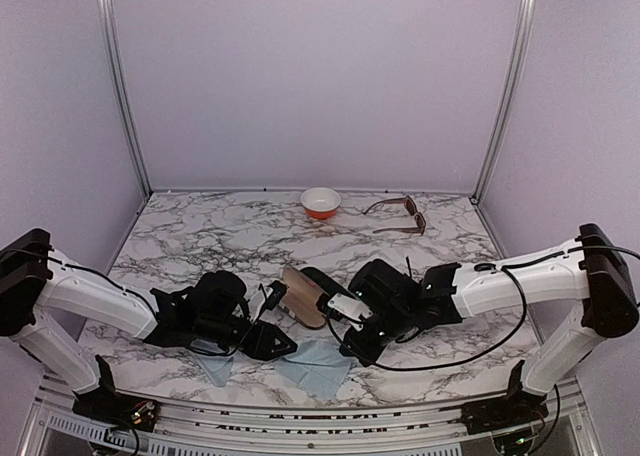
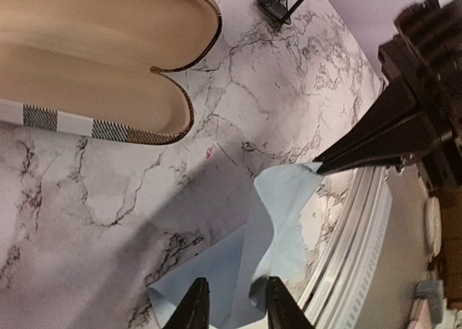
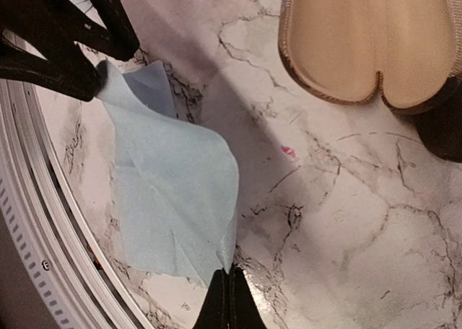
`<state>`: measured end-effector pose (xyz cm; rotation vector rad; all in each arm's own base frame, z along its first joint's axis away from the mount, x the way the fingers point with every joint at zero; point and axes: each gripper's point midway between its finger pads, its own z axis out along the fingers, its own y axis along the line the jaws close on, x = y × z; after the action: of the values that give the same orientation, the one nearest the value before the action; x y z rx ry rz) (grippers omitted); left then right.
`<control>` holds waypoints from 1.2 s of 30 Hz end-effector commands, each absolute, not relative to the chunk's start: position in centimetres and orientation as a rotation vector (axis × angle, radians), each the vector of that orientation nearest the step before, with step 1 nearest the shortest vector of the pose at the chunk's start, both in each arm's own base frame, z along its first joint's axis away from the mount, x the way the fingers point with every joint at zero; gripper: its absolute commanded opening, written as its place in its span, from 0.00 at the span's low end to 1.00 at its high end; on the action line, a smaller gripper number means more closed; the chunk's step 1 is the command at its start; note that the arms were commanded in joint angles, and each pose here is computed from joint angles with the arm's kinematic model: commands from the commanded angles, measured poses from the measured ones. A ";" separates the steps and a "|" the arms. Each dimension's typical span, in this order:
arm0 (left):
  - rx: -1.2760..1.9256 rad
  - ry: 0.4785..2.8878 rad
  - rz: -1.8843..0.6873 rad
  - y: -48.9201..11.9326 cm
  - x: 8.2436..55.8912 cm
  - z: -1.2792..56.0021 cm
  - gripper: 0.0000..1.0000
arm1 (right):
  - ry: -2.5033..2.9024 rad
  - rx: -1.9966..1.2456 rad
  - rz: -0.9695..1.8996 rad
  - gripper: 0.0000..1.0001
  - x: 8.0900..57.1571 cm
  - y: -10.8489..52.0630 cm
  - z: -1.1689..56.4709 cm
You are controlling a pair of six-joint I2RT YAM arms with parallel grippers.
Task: Organize the sunglasses
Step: Smooth out the glasses cleaning cloth at the corner of the board.
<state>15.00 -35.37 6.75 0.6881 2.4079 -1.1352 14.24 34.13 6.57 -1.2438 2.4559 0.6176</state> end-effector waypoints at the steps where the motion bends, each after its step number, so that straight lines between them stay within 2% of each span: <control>1: 0.706 2.404 -1.119 -36.0 16.2 6.7 0.39 | 2.373 -1.243 0.625 0.00 16.4 35.3 7.9; 5: 0.703 2.375 -1.104 -36.0 17.0 7.3 0.49 | 2.359 -1.240 0.619 0.00 17.3 35.5 8.0; 12: 0.696 2.305 -0.946 -34.2 19.6 7.2 0.49 | 2.355 -1.199 0.523 0.00 19.0 34.8 8.2; 18: 0.543 2.343 -0.866 -32.1 22.4 7.2 0.50 | 2.370 -1.158 0.418 0.00 20.5 33.9 7.8; 25: 0.543 2.346 -0.846 -30.5 21.4 7.3 0.61 | 2.400 -1.148 0.359 0.00 21.0 33.7 6.7; 27: 0.576 2.342 -0.843 -30.1 20.8 7.1 0.59 | 2.404 -1.142 0.356 0.01 21.1 33.7 6.8; 28: 0.616 2.324 -0.866 -30.2 20.1 7.5 0.58 | 2.405 -1.135 0.352 0.05 21.2 33.8 6.9; 34: 0.907 2.177 -0.851 -31.1 16.8 8.5 0.44 | 2.431 -1.089 0.317 0.11 21.5 33.2 7.2; 36: 0.956 2.154 -0.842 -31.7 16.3 8.6 0.42 | 2.455 -1.077 0.293 0.19 21.4 32.8 6.9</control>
<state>17.72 -31.31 8.76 0.7912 2.2160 -0.8889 20.51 33.04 6.12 -1.1410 2.4327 0.3320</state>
